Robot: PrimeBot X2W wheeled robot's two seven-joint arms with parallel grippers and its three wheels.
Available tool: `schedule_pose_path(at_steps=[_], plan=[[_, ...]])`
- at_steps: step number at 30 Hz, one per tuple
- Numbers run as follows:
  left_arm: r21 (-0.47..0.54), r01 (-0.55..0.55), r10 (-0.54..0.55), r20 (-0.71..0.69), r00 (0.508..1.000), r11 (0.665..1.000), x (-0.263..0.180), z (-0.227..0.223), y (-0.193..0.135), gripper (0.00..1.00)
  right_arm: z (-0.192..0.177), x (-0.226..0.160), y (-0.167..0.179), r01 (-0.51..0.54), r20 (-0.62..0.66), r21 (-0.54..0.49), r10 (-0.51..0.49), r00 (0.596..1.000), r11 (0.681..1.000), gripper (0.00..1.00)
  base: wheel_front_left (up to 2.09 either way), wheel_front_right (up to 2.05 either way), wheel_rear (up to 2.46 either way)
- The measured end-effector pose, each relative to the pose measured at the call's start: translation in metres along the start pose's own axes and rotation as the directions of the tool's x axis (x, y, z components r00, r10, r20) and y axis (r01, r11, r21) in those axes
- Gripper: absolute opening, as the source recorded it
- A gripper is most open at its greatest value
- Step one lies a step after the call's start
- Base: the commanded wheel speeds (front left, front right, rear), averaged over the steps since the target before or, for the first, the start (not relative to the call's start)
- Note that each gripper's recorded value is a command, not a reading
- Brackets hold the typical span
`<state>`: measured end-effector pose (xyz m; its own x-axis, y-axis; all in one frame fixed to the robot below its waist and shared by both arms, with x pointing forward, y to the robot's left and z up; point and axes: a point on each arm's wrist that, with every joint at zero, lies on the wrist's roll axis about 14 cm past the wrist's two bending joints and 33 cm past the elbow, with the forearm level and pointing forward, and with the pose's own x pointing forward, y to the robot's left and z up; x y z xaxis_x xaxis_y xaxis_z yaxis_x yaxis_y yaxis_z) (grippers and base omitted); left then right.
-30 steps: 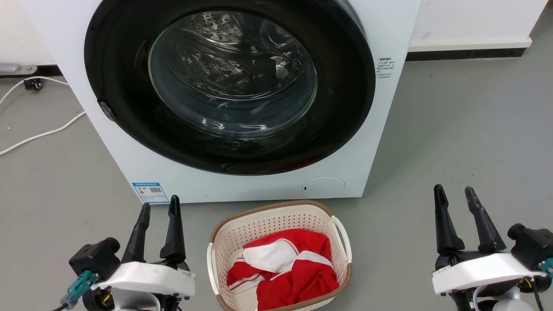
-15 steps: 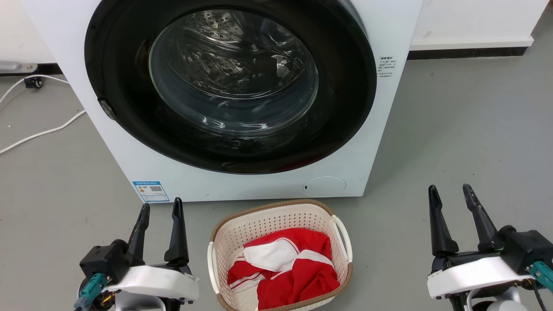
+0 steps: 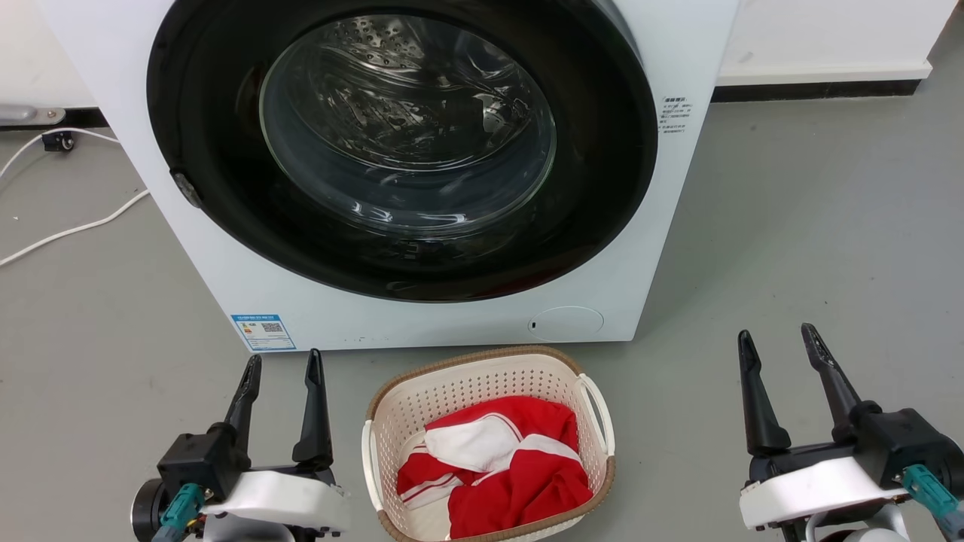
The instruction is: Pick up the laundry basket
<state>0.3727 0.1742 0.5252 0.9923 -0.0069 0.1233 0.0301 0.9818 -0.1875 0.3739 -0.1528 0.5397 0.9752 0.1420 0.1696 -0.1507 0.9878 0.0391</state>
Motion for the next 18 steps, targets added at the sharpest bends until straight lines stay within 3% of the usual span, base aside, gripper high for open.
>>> schedule_pose_path(at_steps=[18], plan=[[0.132,0.023,-0.024,0.008,1.000,0.991,-0.0042,-0.0017,-0.0039,1.00,-0.0031,-0.0011,0.0037,-0.028,-0.001,-0.110,0.028,1.000,0.994,1.00,0.00,0.00,0.00]])
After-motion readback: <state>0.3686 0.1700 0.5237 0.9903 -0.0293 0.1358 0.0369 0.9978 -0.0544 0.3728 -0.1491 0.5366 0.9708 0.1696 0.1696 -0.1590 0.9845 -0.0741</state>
